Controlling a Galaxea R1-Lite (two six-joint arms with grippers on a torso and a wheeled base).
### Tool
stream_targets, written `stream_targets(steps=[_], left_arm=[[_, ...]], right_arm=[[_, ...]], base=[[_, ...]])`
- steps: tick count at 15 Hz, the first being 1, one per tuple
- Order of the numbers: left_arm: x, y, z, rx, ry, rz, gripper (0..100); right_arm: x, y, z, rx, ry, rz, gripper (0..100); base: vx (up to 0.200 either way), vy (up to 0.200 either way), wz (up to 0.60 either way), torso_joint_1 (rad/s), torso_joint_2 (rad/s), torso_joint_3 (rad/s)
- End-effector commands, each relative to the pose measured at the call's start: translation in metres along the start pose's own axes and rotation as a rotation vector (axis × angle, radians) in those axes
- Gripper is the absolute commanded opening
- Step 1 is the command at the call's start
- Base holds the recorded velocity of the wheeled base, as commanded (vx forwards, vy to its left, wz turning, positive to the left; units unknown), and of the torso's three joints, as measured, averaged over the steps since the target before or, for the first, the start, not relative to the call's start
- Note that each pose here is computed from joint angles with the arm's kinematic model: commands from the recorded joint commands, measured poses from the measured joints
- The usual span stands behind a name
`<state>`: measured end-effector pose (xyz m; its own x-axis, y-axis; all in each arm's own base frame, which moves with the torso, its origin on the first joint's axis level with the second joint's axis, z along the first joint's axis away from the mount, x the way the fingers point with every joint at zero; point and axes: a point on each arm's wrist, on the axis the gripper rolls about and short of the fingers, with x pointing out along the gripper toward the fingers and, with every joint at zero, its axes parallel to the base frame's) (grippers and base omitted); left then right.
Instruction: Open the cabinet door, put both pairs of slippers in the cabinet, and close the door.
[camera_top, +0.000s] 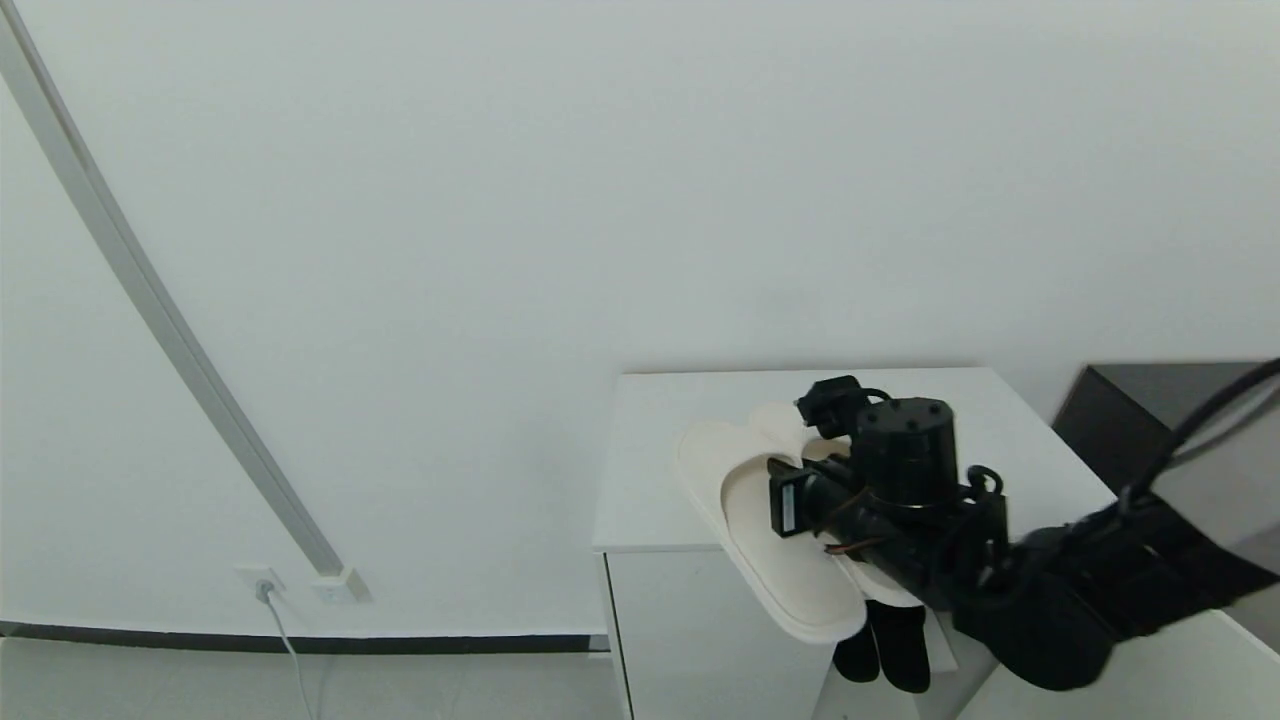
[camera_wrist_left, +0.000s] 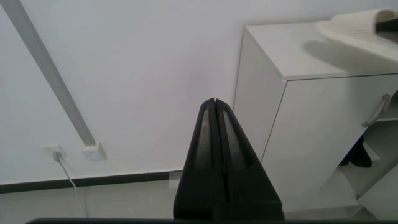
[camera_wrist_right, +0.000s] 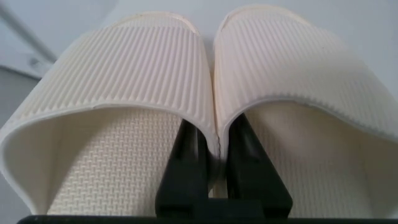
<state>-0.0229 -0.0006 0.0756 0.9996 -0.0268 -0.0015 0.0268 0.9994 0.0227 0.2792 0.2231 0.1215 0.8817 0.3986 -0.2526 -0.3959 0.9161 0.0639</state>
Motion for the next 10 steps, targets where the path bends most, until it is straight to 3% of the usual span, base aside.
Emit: stream_targets(steps=[1, 7, 10], left_arm=[[0.000, 0.000, 0.000, 0.000, 0.000, 0.001, 0], [0.000, 0.000, 0.000, 0.000, 0.000, 0.001, 0], [0.000, 0.000, 0.000, -0.001, 0.000, 0.001, 0]], right_arm=[[-0.071, -0.002, 0.025, 0.008, -0.083, 0.133, 0], [-0.080, 0.008, 0.018, -0.002, -0.054, 0.172, 0], [-0.079, 0.008, 0.017, -0.004, -0.048, 0.172, 0]], base=[[0.000, 0.000, 0.00, 0.000, 0.00, 0.000], [0.000, 0.000, 0.00, 0.000, 0.00, 0.000], [-0.200, 0.000, 0.00, 0.012, 0.00, -0.001]])
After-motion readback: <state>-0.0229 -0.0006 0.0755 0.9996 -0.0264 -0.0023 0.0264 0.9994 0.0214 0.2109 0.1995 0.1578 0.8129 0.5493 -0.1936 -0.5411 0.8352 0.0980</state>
